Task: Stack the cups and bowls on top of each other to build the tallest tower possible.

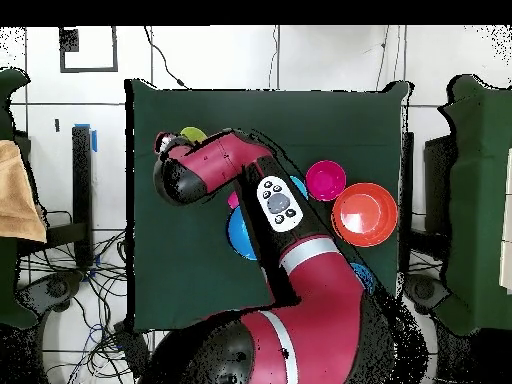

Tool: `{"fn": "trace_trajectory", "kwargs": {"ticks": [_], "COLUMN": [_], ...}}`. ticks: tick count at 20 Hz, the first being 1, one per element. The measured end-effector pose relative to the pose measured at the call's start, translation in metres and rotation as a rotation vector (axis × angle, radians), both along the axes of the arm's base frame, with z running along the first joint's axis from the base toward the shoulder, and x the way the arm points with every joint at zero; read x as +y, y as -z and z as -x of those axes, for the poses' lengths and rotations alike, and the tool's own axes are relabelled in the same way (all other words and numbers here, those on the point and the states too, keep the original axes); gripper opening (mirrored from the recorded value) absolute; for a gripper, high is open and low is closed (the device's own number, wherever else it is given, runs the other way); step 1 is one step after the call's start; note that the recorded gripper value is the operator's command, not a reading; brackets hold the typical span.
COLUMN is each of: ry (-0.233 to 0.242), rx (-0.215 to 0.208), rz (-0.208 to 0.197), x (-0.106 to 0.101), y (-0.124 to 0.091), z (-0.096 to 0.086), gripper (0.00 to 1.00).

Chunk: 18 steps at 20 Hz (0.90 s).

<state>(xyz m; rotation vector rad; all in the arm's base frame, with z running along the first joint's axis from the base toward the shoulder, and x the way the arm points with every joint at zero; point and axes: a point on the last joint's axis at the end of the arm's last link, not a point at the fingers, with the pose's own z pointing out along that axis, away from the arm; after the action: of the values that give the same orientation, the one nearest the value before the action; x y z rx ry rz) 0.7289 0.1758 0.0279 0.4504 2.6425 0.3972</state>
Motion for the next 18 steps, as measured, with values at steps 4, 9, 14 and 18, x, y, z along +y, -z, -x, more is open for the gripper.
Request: {"fn": "trace_trajectory", "kwargs": {"ticks": [4,9,14,18], "ry": [0.0,-0.001,-0.001,-0.002], "rx": [0.007,0.001,-0.01,-0.013], "rz": [0.026,0.047,0.059,0.071], "x": [-0.004,-0.008,-0.011,-0.016], "y": [-0.013,-0.028,-0.038,-0.042], "z": [-0.001,-0.005,-0.006,-0.004], "gripper": [0.0,0.0,0.0,0.0]}}
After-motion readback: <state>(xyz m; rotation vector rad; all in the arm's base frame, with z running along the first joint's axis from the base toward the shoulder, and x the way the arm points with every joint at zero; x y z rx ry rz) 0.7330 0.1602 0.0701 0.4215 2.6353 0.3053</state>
